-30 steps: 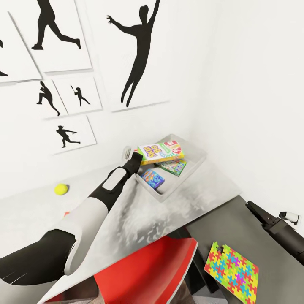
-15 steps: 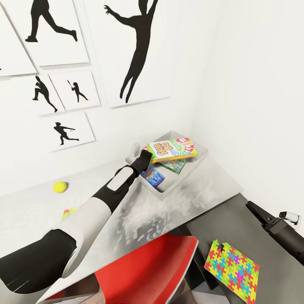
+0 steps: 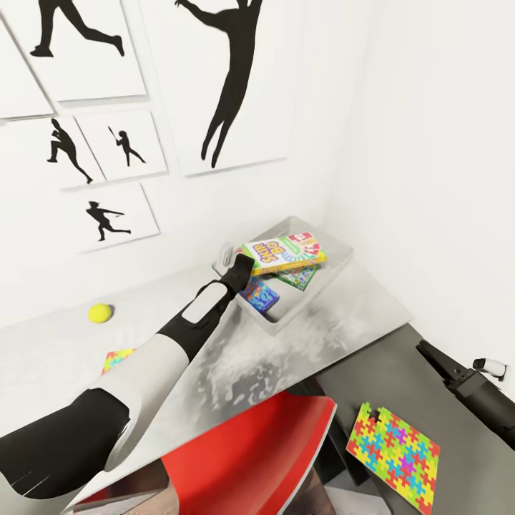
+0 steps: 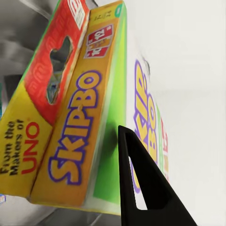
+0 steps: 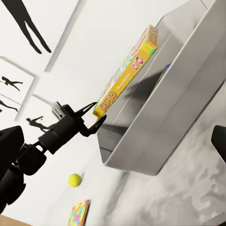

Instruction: Put all the toys in the child's room - the three board games (two on the bed and one on the table), the two jigsaw puzzles on the table, and the tennis ball on the table - inside the toy box on the table in the child's room.

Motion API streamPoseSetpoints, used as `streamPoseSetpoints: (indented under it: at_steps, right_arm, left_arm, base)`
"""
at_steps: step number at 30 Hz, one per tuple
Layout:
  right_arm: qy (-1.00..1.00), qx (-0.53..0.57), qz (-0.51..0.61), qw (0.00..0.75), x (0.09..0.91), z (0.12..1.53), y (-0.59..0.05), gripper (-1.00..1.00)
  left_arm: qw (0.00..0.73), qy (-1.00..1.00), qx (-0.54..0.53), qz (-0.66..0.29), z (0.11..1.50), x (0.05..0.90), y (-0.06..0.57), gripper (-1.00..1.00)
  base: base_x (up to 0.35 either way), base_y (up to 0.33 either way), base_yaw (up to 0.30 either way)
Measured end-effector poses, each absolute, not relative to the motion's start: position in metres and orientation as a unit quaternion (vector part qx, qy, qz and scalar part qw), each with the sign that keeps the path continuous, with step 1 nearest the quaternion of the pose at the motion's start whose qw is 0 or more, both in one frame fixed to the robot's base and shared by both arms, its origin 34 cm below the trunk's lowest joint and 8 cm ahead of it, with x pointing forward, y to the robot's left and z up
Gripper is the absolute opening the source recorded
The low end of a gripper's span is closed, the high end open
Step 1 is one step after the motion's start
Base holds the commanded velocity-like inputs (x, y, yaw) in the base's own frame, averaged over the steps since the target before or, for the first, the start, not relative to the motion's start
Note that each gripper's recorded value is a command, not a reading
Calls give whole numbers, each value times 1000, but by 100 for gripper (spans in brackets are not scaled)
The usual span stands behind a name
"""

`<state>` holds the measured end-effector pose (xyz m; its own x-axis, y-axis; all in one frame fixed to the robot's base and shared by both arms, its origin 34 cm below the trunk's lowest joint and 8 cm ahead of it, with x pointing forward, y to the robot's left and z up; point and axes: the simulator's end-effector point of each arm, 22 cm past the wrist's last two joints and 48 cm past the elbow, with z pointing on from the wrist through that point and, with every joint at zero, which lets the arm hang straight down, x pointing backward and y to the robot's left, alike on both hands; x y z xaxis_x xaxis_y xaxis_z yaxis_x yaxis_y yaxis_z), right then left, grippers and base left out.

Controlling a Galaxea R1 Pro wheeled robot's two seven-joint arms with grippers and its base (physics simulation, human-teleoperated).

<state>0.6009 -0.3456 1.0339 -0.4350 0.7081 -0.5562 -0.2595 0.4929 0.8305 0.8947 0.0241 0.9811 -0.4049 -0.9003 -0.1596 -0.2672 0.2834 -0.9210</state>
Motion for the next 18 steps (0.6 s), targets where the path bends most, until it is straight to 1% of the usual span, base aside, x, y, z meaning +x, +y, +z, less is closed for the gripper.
streamPoseSetpoints:
  at_steps: [5,18]
  right_arm:
    - [701,161,477,505,601,1032,-345,100]
    - [700,160,477,507,601,1032,-345,100]
  left_arm:
    - [362,713,-405,-443,991,897,20,-100]
    - [349,727,-417,-419,994,894,20,-100]
  base:
    - [0,0,0]
    - [0,0,0]
